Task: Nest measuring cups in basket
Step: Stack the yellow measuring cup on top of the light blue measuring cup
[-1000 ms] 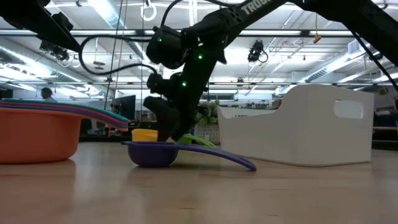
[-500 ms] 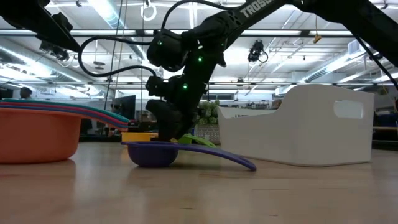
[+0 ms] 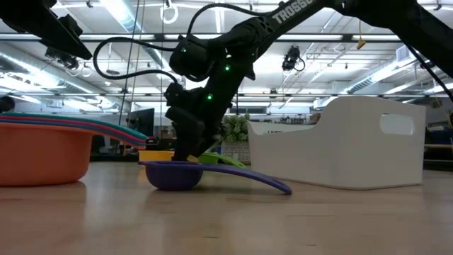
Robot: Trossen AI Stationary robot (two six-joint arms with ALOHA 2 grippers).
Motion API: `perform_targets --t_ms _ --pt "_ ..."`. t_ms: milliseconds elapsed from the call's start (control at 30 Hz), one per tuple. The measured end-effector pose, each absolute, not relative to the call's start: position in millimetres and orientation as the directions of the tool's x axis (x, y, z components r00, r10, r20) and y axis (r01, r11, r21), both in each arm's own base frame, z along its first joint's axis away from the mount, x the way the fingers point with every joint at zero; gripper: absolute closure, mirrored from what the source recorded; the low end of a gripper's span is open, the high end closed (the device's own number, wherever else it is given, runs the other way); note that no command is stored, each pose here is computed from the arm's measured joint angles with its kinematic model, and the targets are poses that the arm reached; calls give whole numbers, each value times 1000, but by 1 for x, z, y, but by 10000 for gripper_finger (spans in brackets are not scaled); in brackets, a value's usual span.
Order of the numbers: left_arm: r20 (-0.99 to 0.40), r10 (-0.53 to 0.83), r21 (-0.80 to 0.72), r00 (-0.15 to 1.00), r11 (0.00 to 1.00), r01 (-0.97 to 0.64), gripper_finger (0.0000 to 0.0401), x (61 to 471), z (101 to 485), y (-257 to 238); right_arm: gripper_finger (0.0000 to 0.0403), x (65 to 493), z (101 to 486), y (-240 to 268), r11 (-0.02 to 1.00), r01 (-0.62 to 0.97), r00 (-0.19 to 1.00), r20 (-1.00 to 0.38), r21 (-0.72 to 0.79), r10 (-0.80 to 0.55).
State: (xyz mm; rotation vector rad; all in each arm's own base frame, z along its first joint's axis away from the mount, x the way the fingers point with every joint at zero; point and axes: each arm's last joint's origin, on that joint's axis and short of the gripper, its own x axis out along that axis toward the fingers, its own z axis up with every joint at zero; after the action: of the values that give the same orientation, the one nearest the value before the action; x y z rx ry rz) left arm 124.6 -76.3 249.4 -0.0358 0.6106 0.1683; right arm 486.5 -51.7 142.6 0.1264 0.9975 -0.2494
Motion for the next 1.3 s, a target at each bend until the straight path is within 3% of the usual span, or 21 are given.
perform_targets --t_ms 333,800,1300 --pt "-577 149 22 803 986 -168 219 124 249 -76 176 488 145 -59 954 299 535 -828 -2 -170" --pt "-576 149 22 803 986 -167 219 124 249 -76 241 488 145 -58 968 251 538 -829 -16 -153" --pt "-580 152 23 800 985 -170 219 124 249 -76 240 488 154 -45 979 198 556 -818 -41 -147"
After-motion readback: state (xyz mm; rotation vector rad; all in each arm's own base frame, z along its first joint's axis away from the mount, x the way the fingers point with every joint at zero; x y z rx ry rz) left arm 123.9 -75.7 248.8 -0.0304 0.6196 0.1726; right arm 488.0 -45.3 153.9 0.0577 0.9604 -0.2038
